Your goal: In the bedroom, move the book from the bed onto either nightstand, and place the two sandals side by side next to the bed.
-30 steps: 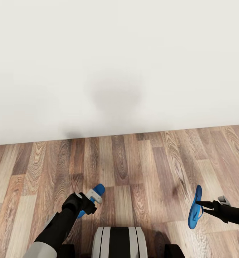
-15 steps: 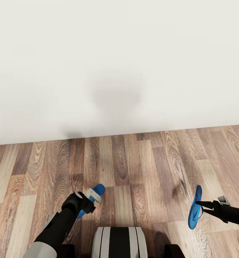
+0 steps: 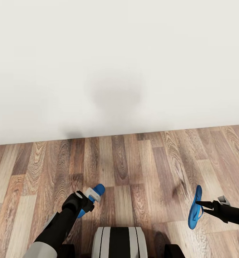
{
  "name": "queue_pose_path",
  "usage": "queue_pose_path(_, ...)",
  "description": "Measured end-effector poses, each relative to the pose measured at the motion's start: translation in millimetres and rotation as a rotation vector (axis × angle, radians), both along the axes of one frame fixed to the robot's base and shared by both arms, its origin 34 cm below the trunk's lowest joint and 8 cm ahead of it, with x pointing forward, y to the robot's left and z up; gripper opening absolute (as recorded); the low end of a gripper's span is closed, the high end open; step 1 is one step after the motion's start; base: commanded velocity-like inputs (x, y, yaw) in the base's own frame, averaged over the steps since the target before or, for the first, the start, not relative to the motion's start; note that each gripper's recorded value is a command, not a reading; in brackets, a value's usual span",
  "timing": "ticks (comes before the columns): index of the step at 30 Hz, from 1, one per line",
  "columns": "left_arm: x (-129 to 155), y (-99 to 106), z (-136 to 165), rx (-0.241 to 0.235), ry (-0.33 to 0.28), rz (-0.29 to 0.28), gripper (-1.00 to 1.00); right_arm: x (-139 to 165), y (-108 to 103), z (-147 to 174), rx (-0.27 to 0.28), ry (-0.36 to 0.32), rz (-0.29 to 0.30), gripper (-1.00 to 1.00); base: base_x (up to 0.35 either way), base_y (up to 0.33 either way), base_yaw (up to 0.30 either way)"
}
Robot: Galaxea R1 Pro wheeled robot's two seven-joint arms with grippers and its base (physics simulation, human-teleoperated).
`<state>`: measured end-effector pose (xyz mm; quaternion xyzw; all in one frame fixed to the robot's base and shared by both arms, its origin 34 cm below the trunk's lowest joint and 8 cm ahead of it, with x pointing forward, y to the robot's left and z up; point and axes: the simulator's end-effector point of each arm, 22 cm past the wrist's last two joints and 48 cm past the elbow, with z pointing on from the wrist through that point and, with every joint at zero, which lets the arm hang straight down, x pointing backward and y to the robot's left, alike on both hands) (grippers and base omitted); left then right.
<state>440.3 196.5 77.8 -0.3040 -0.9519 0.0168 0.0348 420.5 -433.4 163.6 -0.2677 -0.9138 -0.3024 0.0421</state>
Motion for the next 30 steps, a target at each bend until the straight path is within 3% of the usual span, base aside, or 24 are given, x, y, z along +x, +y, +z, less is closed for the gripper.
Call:
queue_pose_path(9, -8, 1, -8, 0.003, 0.019, -0.001, 1.00, -7, 0, -7, 0.000, 0.021, 0.000, -1.00, 0.000, 0.000, 0.000)
queue_pose_path(15, 4, 14, -8, 0.071, -0.037, -0.004, 1.00, -7, 0, -7, 0.001, 0.020, -0.001, -1.00, 0.000, 0.000, 0.000)
queue_pose_path(18, 7, 12, -8, 0.081, -0.050, -0.002, 1.00, -6, 0, -7, 0.002, 0.020, -0.001, -1.00, 0.000, 0.000, 0.000)
queue_pose_path(30, 3, 6, -10, 0.074, -0.045, -0.004, 1.00, -7, 0, -7, 0.002, 0.020, -0.001, -1.00, 0.000, 0.000, 0.000)
